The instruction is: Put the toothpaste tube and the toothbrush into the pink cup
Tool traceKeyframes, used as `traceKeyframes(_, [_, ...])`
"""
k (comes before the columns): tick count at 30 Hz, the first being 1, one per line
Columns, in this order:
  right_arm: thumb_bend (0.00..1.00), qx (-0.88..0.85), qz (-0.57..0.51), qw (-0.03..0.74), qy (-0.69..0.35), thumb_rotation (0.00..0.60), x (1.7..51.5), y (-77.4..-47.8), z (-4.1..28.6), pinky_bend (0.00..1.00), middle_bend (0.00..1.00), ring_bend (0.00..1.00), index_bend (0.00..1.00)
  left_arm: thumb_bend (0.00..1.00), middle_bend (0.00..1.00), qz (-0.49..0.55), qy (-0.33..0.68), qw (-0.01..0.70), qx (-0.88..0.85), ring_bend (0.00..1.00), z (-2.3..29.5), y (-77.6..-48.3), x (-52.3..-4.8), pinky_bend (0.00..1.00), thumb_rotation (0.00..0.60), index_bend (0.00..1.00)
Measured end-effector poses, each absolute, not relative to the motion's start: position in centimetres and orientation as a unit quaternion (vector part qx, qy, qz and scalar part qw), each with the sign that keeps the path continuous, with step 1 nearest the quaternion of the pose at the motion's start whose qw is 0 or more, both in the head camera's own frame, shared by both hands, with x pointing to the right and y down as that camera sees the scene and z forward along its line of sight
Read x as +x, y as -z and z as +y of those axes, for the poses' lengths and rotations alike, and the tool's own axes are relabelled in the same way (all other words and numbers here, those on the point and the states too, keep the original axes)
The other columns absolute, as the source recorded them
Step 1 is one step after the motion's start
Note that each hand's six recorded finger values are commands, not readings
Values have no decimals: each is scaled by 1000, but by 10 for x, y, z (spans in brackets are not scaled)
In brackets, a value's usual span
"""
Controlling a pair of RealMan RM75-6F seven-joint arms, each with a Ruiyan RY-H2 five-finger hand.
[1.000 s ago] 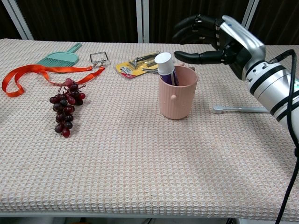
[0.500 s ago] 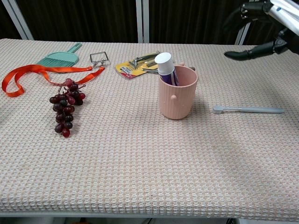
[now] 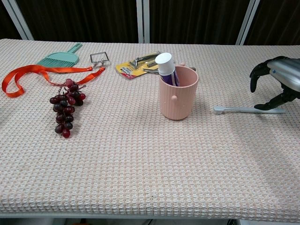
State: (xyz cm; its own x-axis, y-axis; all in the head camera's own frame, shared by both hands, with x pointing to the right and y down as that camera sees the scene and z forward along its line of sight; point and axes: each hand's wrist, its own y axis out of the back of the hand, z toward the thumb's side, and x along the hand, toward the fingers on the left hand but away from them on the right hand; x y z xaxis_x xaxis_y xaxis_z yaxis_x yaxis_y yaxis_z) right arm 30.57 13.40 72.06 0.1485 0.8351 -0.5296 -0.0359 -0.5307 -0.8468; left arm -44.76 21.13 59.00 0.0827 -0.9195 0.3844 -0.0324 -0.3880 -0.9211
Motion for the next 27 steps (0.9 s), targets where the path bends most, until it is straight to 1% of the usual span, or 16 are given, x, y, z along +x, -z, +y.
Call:
traceKeyframes(7, [449,-662,-296,377,-577,600,294,-729,139,0,211,48,551,0,45,385,558,396,-619,63,211,-591,-450,254,440,90])
traceKeyframes(10, [467,-662,-290,376,-580,600,291,-734,141,0,210,46,553,0,45,385,558,395,-620,63,211,-591,-450,254,439,90])
traceKeyframes(14, [523,-663,-287,376,-581,600,287,-738,141,0,211,43,559,0,45,386,558,394,-619,64,211,-592,-451,254,440,89])
traceKeyframes(18, [604,-663,-287,375,-581,600,285,-739,140,0,213,43,575,0,45,386,559,394,-619,63,211,-592,-452,254,440,90])
traceKeyframes(27, [661,-662,-278,371,-589,600,286,-744,142,0,213,38,582,0,45,385,560,392,-619,63,212,-593,-454,254,442,90])
